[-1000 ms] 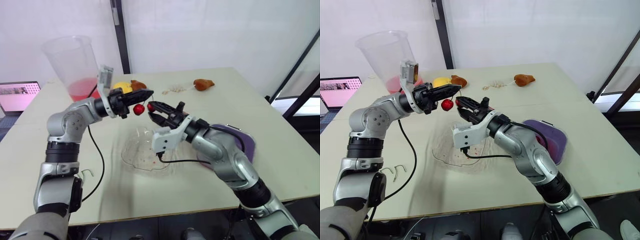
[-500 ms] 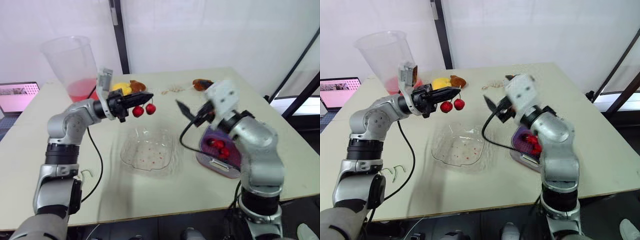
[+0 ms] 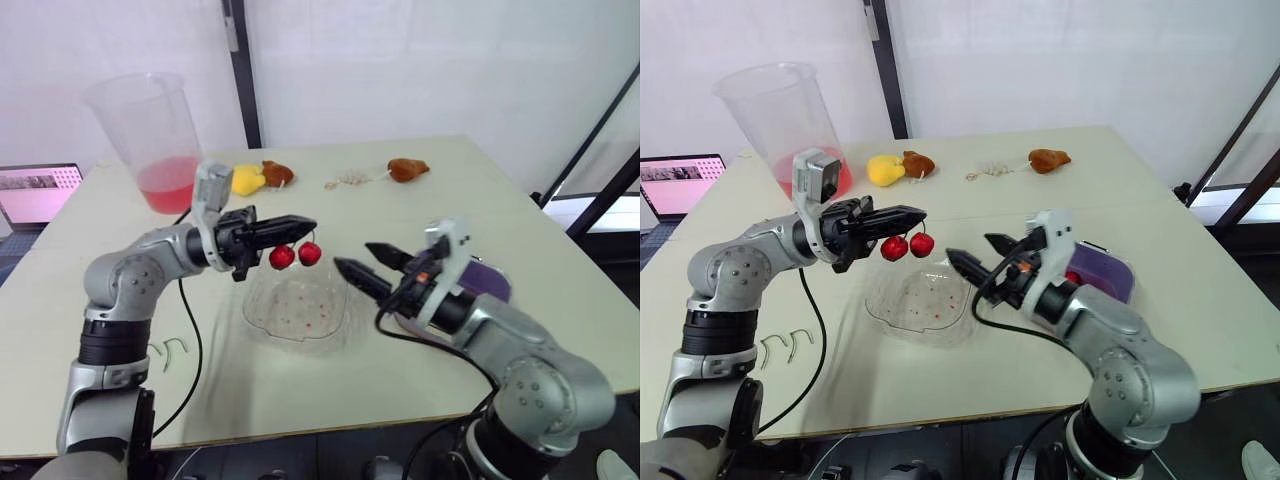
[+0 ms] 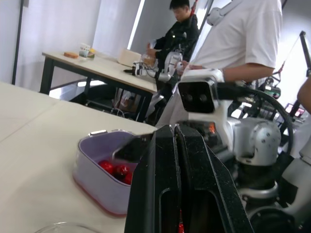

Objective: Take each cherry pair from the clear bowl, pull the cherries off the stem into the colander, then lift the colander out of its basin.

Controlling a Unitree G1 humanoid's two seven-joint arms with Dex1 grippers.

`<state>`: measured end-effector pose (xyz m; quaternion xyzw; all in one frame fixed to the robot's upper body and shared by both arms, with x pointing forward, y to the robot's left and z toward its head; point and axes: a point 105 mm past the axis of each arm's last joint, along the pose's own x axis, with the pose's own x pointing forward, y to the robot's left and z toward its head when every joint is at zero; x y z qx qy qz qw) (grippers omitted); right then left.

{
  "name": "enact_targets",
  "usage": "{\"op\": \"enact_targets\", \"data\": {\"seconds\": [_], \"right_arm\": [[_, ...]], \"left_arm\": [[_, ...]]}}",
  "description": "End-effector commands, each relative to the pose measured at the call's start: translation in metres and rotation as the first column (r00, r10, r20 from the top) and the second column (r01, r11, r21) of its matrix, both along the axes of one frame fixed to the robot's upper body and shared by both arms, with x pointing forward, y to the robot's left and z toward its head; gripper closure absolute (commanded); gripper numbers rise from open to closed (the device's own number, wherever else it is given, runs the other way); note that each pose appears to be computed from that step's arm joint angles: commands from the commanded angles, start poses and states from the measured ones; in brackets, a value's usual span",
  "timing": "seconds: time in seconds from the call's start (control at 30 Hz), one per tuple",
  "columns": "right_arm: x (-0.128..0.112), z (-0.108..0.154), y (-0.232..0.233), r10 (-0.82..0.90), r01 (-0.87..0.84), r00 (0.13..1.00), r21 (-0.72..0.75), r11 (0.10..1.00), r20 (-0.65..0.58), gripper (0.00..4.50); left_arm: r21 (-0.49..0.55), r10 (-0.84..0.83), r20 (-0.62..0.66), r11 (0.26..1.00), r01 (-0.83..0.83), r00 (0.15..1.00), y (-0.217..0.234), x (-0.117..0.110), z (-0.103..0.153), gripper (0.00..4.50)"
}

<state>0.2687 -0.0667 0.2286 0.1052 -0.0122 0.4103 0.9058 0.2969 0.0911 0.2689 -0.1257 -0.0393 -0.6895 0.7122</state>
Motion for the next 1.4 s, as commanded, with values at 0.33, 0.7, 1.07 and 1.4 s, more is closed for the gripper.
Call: {"op": "enact_targets", "data": {"seconds": [0.33, 0.7, 1.07, 1.4], "right_arm": [[-0.007, 0.015, 0.021, 0.071, -0.079, 0.994, 0.099, 0.992, 0.082, 0.06], [-0.01, 0.021, 0.029, 0.137, -0.148, 0.988, 0.165, 0.975, 0.073, 0.06], [-0.009, 0.017, 0.033, 0.153, -0.157, 0.988, 0.176, 0.972, 0.036, 1.31], [-0.011, 0.016, 0.033, 0.162, -0.163, 0.987, 0.187, 0.969, 0.019, 3.51]], "left_arm": [[-0.03, -0.004, 0.044, 1.0, 0.006, 0.999, -0.006, -0.007, 0.011, 4.5], [-0.029, -0.021, 0.044, 0.999, 0.023, 0.999, -0.011, -0.008, 0.011, 4.5], [-0.023, -0.013, 0.052, 1.0, 0.015, 0.999, -0.009, -0.006, 0.011, 4.5], [-0.023, -0.006, 0.059, 1.0, 0.008, 0.998, -0.01, -0.003, 0.009, 4.5]]}}
